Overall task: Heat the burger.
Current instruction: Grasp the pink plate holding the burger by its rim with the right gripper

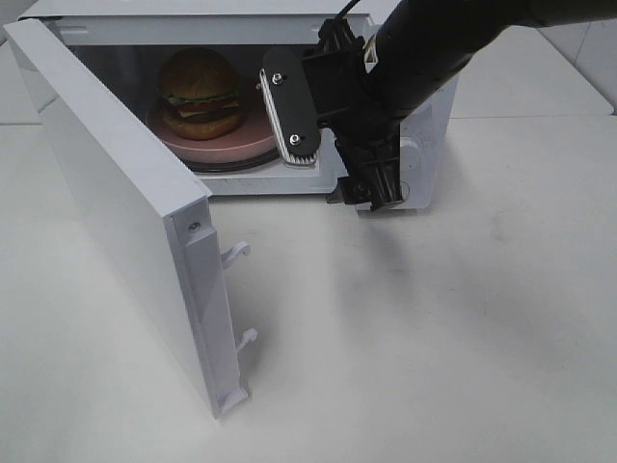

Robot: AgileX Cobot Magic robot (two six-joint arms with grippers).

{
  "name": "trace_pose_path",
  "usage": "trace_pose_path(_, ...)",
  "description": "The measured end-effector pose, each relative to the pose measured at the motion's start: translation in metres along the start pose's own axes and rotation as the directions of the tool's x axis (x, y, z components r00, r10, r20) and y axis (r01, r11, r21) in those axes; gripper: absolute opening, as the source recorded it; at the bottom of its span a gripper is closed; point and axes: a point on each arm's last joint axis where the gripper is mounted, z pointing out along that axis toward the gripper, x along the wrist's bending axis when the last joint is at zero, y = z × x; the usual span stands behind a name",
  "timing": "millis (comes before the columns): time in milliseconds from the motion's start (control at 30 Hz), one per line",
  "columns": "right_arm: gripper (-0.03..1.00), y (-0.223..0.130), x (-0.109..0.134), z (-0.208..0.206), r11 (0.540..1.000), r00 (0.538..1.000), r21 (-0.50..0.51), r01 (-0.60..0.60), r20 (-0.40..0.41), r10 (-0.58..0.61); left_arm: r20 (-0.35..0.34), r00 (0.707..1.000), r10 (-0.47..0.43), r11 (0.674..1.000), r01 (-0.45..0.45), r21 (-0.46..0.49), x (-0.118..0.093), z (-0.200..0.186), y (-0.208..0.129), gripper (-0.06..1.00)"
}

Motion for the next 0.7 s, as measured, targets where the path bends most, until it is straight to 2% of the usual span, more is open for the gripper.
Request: trace_pose_path(700, 0.93, 0.021, -0.026, 0.058, 0.999, 0.999, -0.012, -0.04, 0.02, 0.04, 0.0, 1.0, 0.0, 1.0, 0.0, 0.0, 0.0, 0.0, 0.0, 0.98)
